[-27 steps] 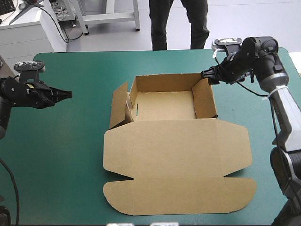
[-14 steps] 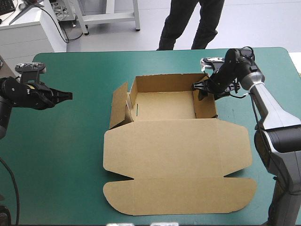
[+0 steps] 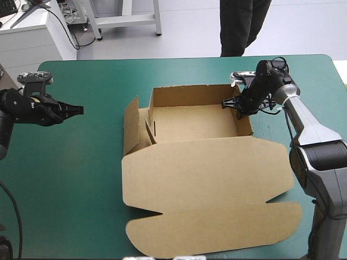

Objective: Fold the box

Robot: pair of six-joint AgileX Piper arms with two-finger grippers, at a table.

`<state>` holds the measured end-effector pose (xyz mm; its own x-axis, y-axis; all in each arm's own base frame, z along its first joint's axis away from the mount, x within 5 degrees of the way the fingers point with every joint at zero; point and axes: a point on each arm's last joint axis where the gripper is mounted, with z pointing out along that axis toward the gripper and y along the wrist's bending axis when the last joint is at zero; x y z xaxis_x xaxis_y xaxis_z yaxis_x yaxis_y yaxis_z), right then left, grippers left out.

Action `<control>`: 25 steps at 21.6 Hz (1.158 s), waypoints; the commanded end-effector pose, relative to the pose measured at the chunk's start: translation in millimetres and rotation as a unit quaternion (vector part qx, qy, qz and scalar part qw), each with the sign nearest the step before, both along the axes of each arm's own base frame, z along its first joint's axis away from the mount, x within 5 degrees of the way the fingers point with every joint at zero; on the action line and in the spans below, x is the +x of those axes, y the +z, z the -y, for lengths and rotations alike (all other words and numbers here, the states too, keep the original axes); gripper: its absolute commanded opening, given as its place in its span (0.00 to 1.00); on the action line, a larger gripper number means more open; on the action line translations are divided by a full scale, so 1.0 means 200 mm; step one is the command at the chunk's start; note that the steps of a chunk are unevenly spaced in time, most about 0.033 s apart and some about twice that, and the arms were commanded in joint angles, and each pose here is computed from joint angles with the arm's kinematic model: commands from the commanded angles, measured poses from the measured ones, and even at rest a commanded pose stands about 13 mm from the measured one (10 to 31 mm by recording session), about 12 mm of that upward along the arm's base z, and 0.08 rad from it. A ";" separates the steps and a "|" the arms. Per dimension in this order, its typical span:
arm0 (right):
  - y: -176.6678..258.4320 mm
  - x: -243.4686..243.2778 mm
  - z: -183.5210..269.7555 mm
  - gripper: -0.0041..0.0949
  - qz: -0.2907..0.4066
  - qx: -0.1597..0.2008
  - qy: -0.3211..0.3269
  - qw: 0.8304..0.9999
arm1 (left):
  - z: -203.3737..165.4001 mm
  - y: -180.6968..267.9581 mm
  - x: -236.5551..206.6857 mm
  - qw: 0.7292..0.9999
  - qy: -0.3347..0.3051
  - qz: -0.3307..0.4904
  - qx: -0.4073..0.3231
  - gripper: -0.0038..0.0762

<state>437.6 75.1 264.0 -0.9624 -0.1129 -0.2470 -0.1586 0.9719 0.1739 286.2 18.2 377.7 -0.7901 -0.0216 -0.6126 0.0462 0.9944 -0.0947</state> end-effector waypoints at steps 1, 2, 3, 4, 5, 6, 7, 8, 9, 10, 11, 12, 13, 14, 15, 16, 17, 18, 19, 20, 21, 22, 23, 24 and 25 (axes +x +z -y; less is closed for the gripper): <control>0.17 -0.05 0.01 0.02 0.036 0.010 0.006 0.999 | 0.01 0.10 -0.02 0.999 0.005 0.051 -0.008 0.04; 0.18 -0.05 0.01 0.02 0.037 0.009 0.006 0.999 | 0.01 0.10 -0.02 0.999 0.005 0.051 -0.008 0.04; 0.19 -0.05 0.01 0.02 0.040 0.009 0.006 0.999 | 0.01 0.10 -0.02 0.999 0.005 0.052 -0.007 0.04; 0.21 -0.05 0.02 0.02 0.044 0.010 0.006 0.999 | 0.01 0.10 -0.02 0.999 0.005 0.052 -0.007 0.04; 0.23 -0.06 0.02 0.02 0.049 0.010 0.006 0.999 | 0.01 0.10 -0.02 0.999 0.005 0.052 -0.007 0.04; 0.27 -0.08 0.04 0.02 0.061 0.009 0.011 0.998 | 0.01 0.10 -0.02 0.999 0.005 0.052 -0.007 0.04; 0.32 -0.10 0.06 0.02 0.074 0.010 0.010 0.997 | 0.01 0.10 -0.02 0.999 0.005 0.052 -0.007 0.04; 0.35 -0.11 0.07 0.02 0.082 0.009 0.010 0.997 | 0.01 0.10 -0.02 0.999 0.005 0.052 -0.007 0.04; 0.42 -0.15 0.12 0.02 0.100 0.013 0.003 0.995 | 0.01 0.10 -0.02 0.999 0.005 0.052 -0.008 0.04; 0.46 -0.17 0.14 0.02 0.108 0.018 0.000 0.994 | 0.01 0.10 -0.02 0.999 0.004 0.051 -0.009 0.04; 0.54 -0.20 0.18 0.02 0.127 0.037 -0.005 0.991 | 0.01 0.10 -0.02 0.999 0.004 0.048 -0.011 0.06; 0.58 -0.23 0.21 0.02 0.138 0.049 -0.007 0.989 | 0.01 0.10 -0.02 0.999 0.003 0.046 -0.012 0.09; 0.65 -0.27 0.24 0.02 0.156 0.070 -0.012 0.985 | 0.02 0.09 -0.03 0.999 0.001 0.043 -0.023 0.16; 0.71 -0.31 0.27 0.02 0.172 0.085 -0.016 0.981 | 0.03 0.10 -0.03 0.998 -0.001 0.045 -0.043 0.24; 0.76 -0.34 0.28 0.02 0.187 0.094 -0.011 0.978 | 0.05 0.10 -0.03 0.997 -0.003 0.047 -0.060 0.32; 0.81 -0.38 0.29 0.02 0.201 0.103 -0.012 0.974 | 0.07 0.11 -0.02 0.995 -0.005 0.049 -0.087 0.45; 0.84 -0.40 0.29 0.02 0.208 0.104 -0.008 0.972 | 0.08 0.11 -0.02 0.993 -0.007 0.051 -0.108 0.56; 0.87 -0.43 0.28 0.02 0.219 0.105 -0.006 0.970 | 0.09 0.11 0.00 0.991 -0.006 0.054 -0.126 0.69; 0.89 -0.45 0.28 0.02 0.224 0.109 -0.005 0.968 | 0.10 0.11 0.00 0.988 -0.008 0.055 -0.144 0.76; 0.92 -0.47 0.27 0.02 0.229 0.120 -0.003 0.966 | 0.11 0.11 0.01 0.985 -0.009 0.055 -0.162 0.79; 0.93 -0.48 0.26 0.02 0.232 0.129 -0.001 0.964 | 0.12 0.11 0.01 0.983 -0.010 0.053 -0.177 0.78; 0.94 -0.49 0.25 0.02 0.234 0.141 0.002 0.962 | 0.14 0.12 0.01 0.979 -0.012 0.055 -0.198 0.77; 0.95 -0.49 0.24 0.02 0.234 0.149 0.004 0.961 | 0.14 0.13 0.01 0.976 -0.013 0.056 -0.210 0.76; 0.95 -0.49 0.23 0.02 0.234 0.156 0.008 0.960 | 0.15 0.14 0.01 0.972 -0.016 0.059 -0.226 0.75; 0.95 -0.50 0.22 0.02 0.234 0.158 0.011 0.959 | 0.16 0.14 0.01 0.970 -0.019 0.060 -0.233 0.75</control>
<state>357.8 21.9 425.8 -0.7842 -0.0007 -0.6206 -0.2514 0.9146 0.3167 293.8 -7.6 381.5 -0.7849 -0.2231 -0.5780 0.0773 0.8904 -0.4486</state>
